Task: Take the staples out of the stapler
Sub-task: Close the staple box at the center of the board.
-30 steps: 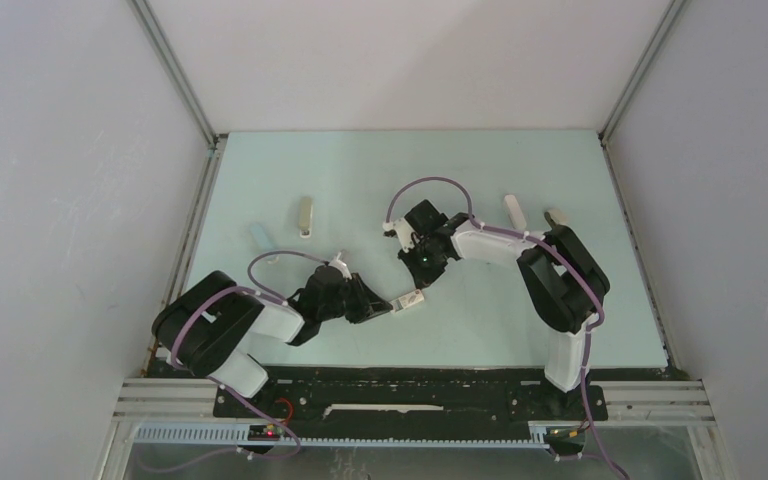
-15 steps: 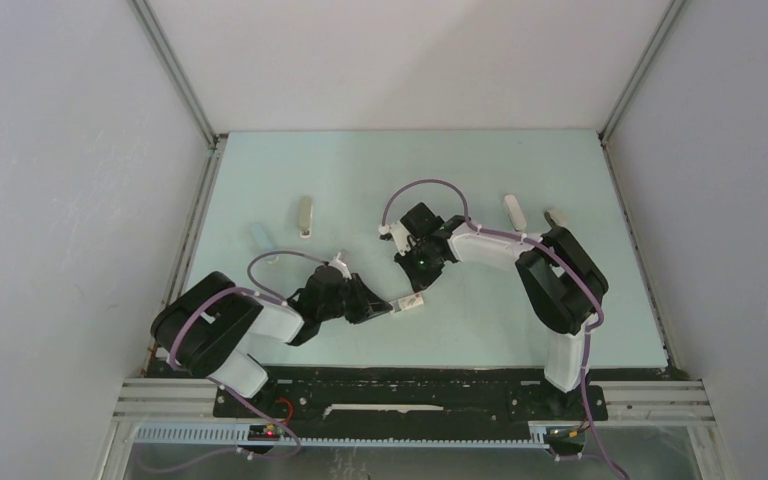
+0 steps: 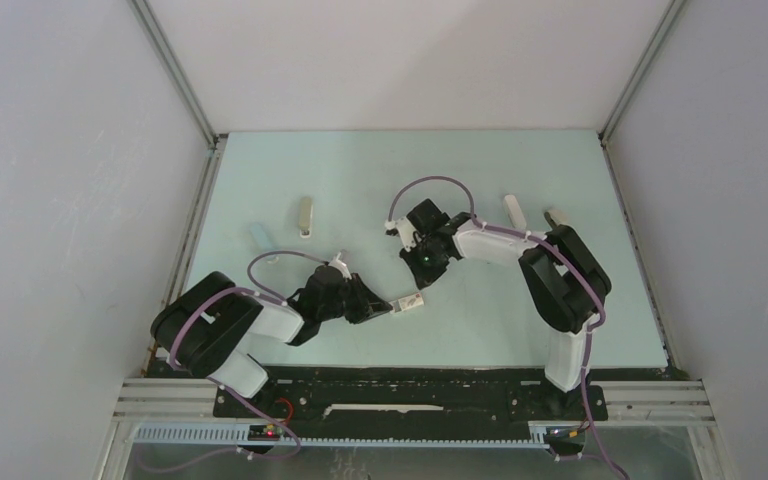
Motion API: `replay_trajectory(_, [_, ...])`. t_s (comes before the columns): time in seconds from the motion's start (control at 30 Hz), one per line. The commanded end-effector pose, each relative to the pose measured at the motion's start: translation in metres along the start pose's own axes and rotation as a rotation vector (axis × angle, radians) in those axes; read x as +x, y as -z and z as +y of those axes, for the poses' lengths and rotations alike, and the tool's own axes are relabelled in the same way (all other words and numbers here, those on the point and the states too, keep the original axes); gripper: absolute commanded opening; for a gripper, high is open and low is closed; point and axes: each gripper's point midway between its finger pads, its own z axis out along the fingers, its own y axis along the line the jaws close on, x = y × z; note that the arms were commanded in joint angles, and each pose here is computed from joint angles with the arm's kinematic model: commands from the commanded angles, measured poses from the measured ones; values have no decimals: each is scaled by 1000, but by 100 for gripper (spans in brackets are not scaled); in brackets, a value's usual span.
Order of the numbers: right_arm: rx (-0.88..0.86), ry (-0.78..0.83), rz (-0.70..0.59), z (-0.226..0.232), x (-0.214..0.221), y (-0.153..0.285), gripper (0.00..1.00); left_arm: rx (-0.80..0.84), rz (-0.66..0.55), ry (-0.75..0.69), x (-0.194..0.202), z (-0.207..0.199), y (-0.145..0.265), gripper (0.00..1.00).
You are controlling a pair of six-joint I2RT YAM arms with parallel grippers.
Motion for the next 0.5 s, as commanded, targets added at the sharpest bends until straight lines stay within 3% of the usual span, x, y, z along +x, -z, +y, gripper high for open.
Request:
replay_trajectory(0.0, [62,-31,-13,-23,5,14,17,58,-29,-16,-15,-25,-4,15])
replay_trajectory(0.47, [18,-77,-47,-19,26,28,17,60,-25,-19,-14,-26,-4,15])
